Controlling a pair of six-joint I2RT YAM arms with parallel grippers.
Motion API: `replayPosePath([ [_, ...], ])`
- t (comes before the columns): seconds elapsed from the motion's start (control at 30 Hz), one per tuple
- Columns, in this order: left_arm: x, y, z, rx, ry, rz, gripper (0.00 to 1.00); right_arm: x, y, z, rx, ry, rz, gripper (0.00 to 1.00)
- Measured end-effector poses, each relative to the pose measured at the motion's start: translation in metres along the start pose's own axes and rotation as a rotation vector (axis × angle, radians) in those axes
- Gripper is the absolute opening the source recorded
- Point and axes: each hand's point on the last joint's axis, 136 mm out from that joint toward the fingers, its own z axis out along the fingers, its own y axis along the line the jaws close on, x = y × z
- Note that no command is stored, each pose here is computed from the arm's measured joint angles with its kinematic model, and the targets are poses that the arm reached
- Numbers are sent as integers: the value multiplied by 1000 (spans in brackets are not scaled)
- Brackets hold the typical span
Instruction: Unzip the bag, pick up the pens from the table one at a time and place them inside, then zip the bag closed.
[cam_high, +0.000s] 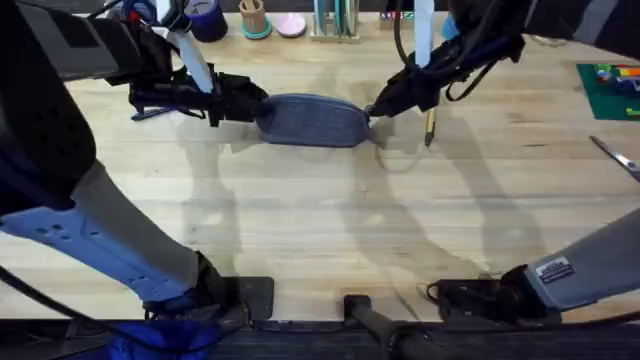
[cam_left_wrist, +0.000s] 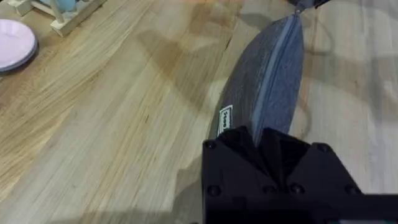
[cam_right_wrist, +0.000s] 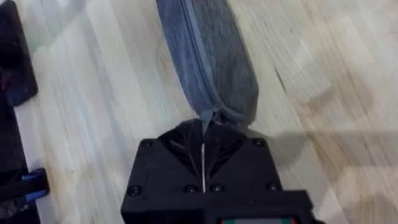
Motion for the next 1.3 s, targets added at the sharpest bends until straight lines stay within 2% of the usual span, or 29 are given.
replayPosePath([
  [0.27, 0, 0, 0, 0, 0, 0, 39, -16, 15, 13, -28, -13, -59, 29],
  [0.73, 0, 0, 0, 0, 0, 0, 39, -50, 21, 28, -5, -87, -138, 29],
  [1.3, 0, 0, 0, -1, 0, 3, 39, -89, 38, 48, 0, -172, -154, 30],
])
